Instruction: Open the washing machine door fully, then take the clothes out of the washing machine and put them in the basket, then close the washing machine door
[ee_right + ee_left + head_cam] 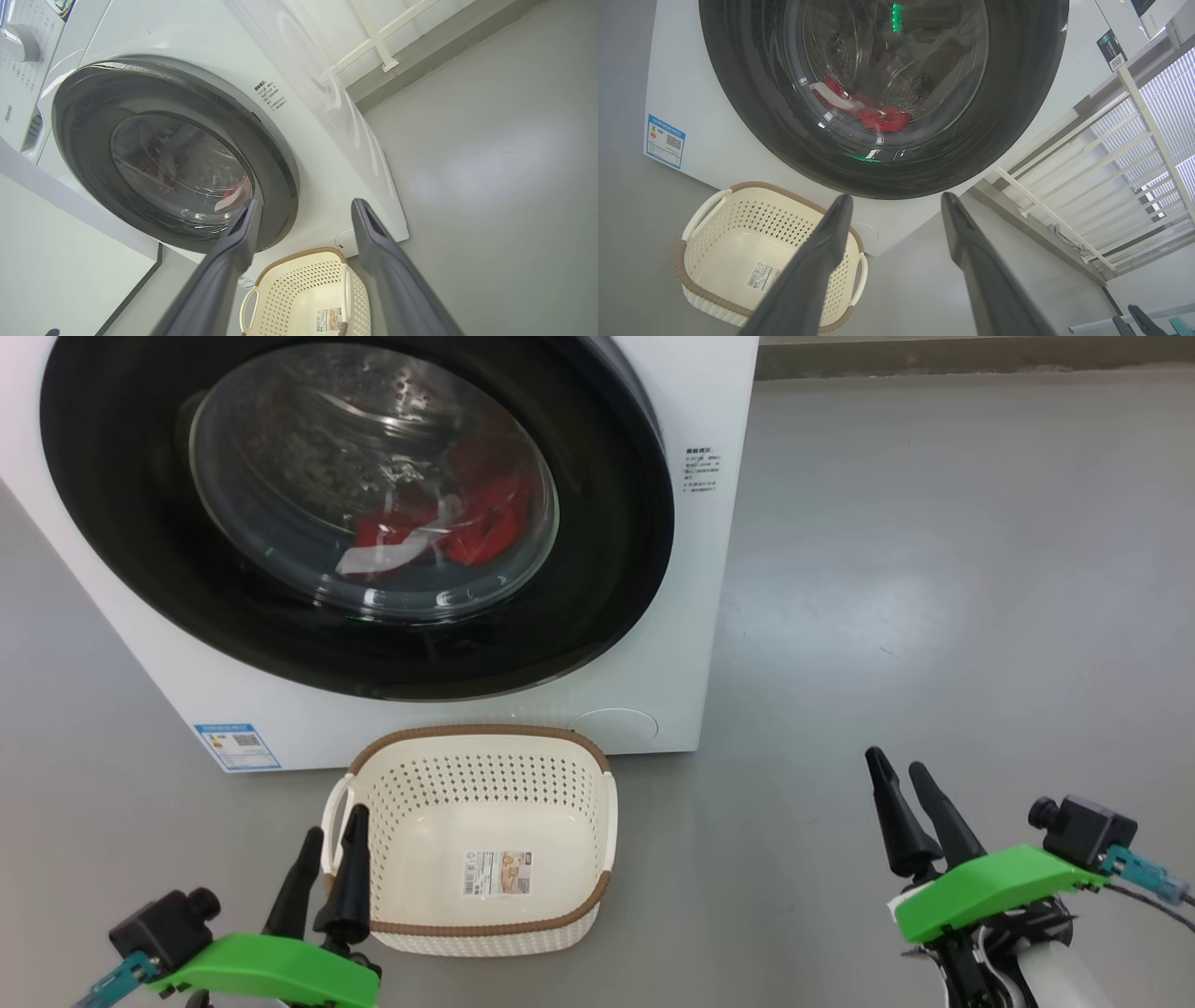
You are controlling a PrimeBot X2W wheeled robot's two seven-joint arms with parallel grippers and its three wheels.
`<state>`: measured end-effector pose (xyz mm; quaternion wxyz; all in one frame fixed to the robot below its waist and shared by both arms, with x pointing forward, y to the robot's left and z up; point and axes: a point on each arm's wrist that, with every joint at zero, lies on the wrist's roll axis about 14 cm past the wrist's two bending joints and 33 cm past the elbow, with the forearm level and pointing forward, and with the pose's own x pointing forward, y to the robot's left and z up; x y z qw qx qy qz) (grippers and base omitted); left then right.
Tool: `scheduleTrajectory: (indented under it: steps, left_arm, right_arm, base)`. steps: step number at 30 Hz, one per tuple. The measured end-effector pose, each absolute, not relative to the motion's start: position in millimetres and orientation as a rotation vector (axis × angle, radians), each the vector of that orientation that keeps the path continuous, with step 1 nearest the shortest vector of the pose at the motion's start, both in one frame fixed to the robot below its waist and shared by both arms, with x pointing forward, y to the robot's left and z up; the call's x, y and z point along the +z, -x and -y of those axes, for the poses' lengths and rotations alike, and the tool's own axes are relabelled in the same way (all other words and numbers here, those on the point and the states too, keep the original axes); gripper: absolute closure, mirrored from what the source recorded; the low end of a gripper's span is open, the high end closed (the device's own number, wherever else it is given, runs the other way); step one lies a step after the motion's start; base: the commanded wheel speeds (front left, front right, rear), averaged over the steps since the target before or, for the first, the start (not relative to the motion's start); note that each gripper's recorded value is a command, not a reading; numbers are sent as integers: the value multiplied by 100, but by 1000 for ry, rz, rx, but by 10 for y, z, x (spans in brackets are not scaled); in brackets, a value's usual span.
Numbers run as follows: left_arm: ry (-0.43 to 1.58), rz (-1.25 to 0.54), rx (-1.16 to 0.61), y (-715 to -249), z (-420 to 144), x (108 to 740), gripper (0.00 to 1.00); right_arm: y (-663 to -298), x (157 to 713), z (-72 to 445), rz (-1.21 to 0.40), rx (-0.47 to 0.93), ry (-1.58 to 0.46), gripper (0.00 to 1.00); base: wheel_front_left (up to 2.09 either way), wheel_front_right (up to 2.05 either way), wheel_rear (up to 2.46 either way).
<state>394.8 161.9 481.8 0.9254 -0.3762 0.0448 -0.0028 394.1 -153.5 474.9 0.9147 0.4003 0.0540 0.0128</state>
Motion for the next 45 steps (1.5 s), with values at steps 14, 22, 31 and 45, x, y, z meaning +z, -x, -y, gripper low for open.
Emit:
scheduleTrajectory:
  steps: [14,22,31,45]
  left_arm:
    - [626,-28,-33,-4034,-1586,4984,0]
    - [536,5,-50,-4095,-1557,5070,0]
    - [440,32,-76,-4116,-1501,5132,0]
    - [290,75,-119,-4153,-1406,5220,0]
  right_arm:
    - [-4042,4921,1445,-56,86,-650,0]
    - [-4094,4985,1434,-28,103,-564,0]
    - [-4164,5135,1393,24,135,-457,0]
    - [-4196,5213,1283,64,189,-293,0]
  base:
    - [0,0,0]
    - [0,0,0]
    - [0,0,0]
    - [0,0,0]
